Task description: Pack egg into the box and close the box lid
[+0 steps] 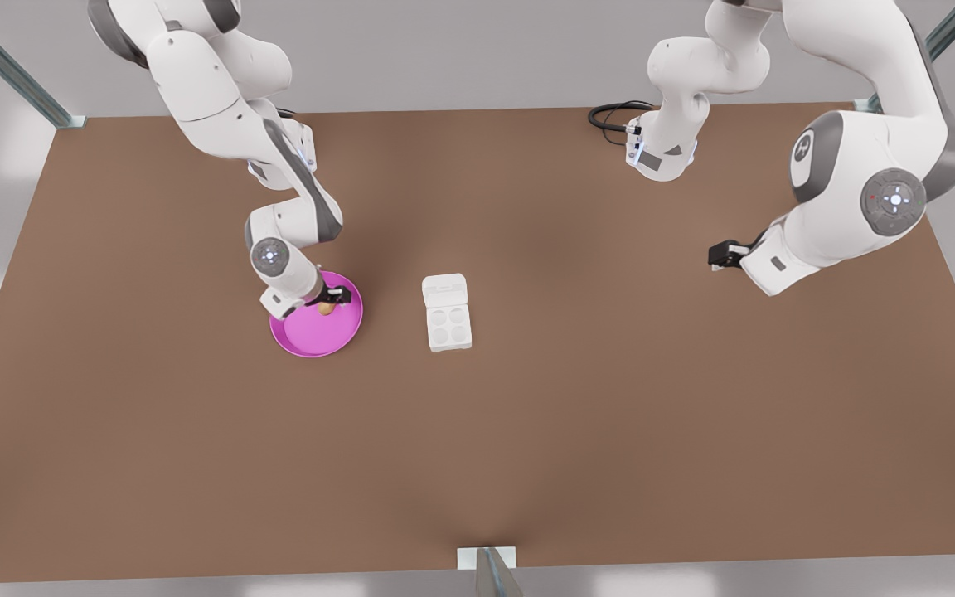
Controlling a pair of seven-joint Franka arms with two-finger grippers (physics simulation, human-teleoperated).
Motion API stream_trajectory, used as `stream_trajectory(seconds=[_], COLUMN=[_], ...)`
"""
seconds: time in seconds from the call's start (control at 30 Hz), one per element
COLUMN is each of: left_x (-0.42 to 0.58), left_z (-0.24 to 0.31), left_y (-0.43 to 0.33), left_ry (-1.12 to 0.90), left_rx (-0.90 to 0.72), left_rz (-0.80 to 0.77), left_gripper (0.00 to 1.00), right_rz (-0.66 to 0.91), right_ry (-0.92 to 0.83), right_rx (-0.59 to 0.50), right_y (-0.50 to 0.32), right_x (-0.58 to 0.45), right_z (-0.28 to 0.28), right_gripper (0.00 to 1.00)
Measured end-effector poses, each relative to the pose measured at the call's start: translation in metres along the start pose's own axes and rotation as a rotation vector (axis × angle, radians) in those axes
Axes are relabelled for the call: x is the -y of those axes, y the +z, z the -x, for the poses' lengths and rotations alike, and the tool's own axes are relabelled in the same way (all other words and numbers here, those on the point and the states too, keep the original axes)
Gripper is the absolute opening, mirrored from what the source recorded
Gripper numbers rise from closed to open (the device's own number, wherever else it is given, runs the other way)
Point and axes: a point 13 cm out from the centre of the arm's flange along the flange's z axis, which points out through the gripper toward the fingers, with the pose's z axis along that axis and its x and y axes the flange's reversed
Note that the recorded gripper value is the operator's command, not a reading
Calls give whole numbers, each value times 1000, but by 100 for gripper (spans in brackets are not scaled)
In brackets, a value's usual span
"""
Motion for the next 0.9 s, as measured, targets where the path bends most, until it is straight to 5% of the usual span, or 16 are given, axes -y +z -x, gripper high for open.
stream_trajectory(seconds=[0.37, 0.43, 0.47, 0.77, 0.9], left_x=[21, 14, 9, 5, 1], left_z=[-5, -3, -2, 25, 29], left_y=[-9, -16, -18, 7, 6], left_ry=[36, 22, 14, 11, 5], left_rx=[-2, 14, 21, 6, 17], left_rz=[-2, -6, -8, -7, -8], left_gripper=[100, 100, 100, 100, 100], right_rz=[1, 3, 3, 0, 2], right_ry=[16, 17, 17, 10, 3], right_rx=[-3, 0, -1, -15, -17], right_y=[11, 11, 11, 17, 16], right_x=[1, 1, 1, 4, 5], right_z=[2, 3, 3, 1, 2], right_gripper=[99, 72, 68, 68, 60])
